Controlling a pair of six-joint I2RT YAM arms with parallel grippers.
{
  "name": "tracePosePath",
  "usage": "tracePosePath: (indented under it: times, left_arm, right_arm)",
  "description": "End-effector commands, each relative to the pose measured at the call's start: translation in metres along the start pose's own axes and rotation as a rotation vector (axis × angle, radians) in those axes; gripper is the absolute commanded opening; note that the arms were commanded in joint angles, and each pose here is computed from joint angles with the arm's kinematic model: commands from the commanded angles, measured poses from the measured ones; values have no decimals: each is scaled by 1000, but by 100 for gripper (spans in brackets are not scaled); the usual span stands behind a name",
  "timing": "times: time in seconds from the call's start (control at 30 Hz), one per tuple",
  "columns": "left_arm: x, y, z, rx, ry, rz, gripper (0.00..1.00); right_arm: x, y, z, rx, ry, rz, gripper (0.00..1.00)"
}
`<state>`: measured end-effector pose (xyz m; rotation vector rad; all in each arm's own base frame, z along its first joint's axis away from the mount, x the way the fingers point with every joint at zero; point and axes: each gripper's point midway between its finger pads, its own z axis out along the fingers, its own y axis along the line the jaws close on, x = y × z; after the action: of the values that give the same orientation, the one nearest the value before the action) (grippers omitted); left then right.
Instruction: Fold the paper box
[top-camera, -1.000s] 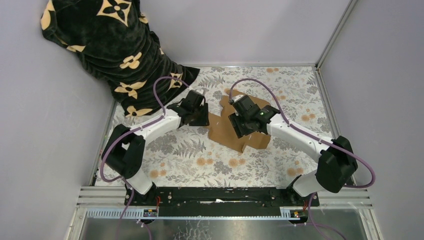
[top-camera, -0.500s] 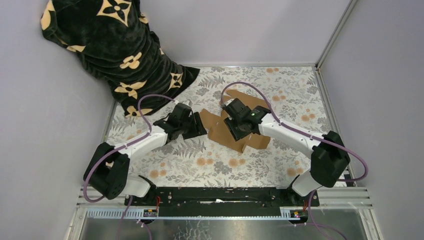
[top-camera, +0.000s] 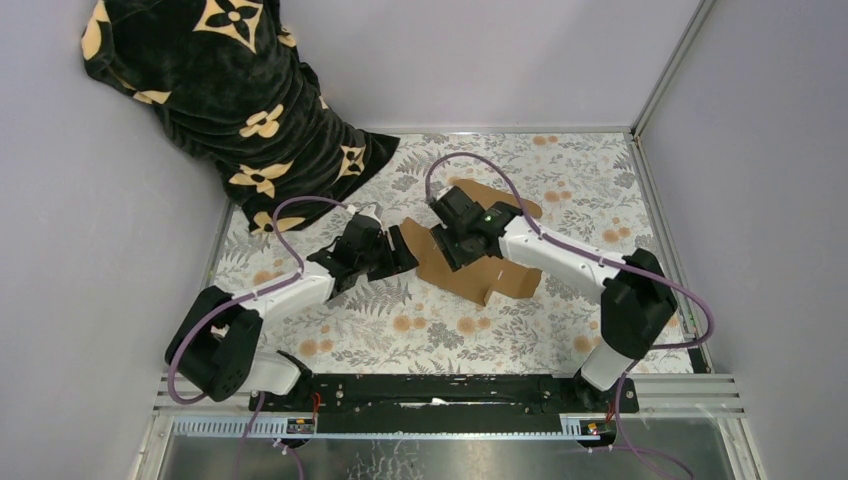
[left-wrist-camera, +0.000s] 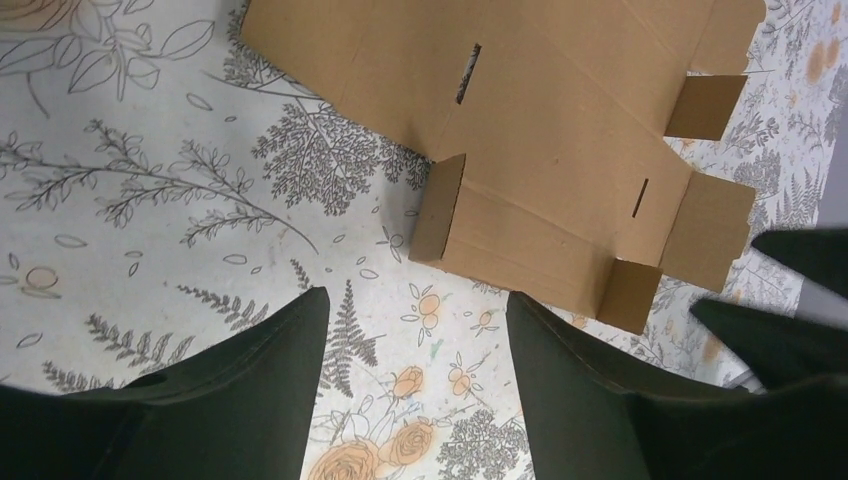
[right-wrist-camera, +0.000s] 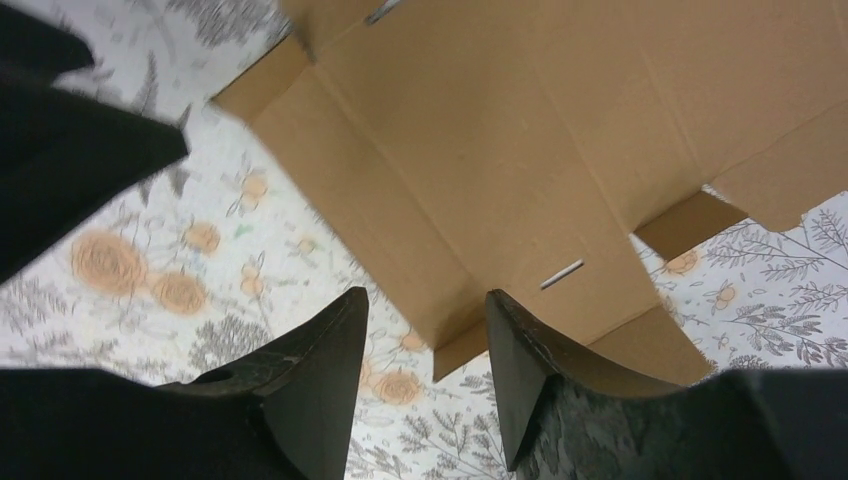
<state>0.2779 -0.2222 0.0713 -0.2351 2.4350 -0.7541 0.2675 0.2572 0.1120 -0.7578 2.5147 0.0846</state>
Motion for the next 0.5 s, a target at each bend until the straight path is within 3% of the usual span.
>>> tracePosePath:
  times: [0.0,0.23,0.47]
  left_arm:
    - [-15,-9,12,40,-90,84,71]
    - [-14,-9,32,-15,-74,140,66]
    - [-14,-7,43,-56,-79,183,65]
  right_arm:
    - [-32,-32,0,6,-29,160,54]
    - [-50,-71,-7,63,-25,269,55]
    - [-29,-77,-1,62,26,266,55]
